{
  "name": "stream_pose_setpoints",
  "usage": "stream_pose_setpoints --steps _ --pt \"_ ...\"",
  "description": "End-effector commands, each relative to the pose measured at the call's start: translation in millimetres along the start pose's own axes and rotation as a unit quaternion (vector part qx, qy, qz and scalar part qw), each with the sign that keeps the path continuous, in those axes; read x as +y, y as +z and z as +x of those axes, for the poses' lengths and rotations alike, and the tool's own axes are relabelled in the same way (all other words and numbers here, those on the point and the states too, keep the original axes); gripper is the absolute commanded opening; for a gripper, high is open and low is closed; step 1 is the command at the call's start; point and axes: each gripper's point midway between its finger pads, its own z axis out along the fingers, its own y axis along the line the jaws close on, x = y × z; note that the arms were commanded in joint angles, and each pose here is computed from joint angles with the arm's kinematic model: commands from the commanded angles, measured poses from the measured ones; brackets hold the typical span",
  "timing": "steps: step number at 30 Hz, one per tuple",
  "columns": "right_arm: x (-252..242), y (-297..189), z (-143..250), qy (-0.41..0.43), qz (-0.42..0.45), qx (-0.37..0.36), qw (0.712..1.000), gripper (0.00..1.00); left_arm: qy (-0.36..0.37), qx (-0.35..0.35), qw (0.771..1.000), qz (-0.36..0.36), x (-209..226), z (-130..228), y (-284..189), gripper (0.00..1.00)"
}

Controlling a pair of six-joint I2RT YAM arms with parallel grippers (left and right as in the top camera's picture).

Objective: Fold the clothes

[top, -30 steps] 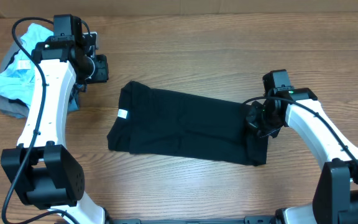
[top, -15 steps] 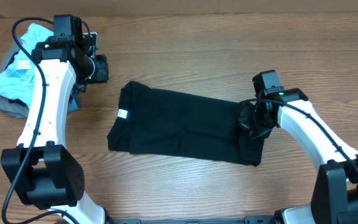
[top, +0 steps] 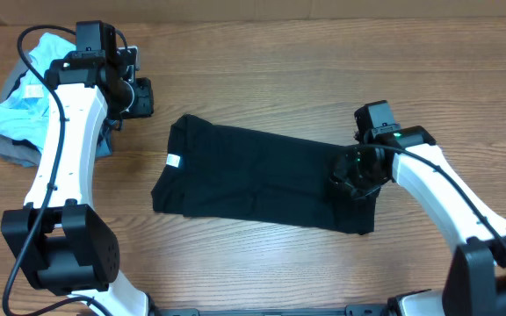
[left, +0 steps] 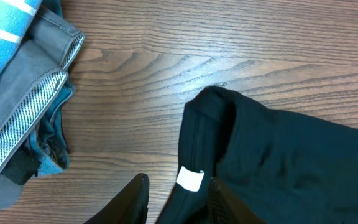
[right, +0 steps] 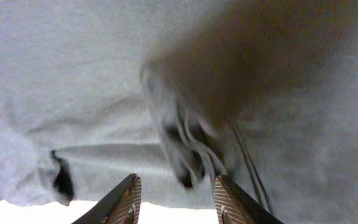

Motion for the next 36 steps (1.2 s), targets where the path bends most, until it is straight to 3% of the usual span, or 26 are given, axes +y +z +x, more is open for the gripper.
stream_pose_setpoints --steps 1,3,5,7,14,20,23,26,28,33,36 --pt "1 -39 -17 -0.011 -0.01 -0.066 0.998 0.42 0.01 -0.007 1.0 0.007 -1 -5 -4 0.35" --pt "-14 -46 -22 0.004 0.011 -0.08 0.997 0.36 0.01 -0.007 1.0 0.007 -1 -5 -4 0.35" --pt "-32 -47 -28 0.029 0.032 -0.086 0.995 0.16 0.01 -0.006 1.0 0.007 -1 -5 -4 0.35" --pt "-38 -40 -27 0.035 0.04 -0.076 0.996 0.11 0.01 -0.007 1.0 0.007 -1 -5 -4 0.35" --pt "-42 9 8 0.031 0.04 0.015 0.999 0.17 0.01 -0.007 1.0 0.007 -1 -5 -4 0.35" --pt "-8 46 39 -0.022 -0.019 0.061 0.998 0.17 0.009 -0.005 1.0 0.007 -1 -4 -4 0.35" --pt "17 52 59 -0.082 -0.054 0.085 0.992 0.16 0.009 -0.004 1.0 0.007 -1 -4 -4 0.35" --pt "49 43 84 -0.199 -0.12 0.12 0.965 0.14 0.009 -0.004 1.0 0.007 -1 -4 -4 0.35" --pt "45 32 77 -0.206 -0.094 0.111 0.968 0.12 0.009 -0.003 1.0 0.007 -1 -3 -4 0.35" --pt "31 -16 21 -0.183 -0.002 0.002 0.983 0.13 0.009 0.004 1.0 0.007 -1 1 -4 0.35" --pt "25 -36 -9 -0.135 0.006 -0.047 0.99 0.19 0.009 0.006 1.0 0.007 -1 1 -3 0.36"
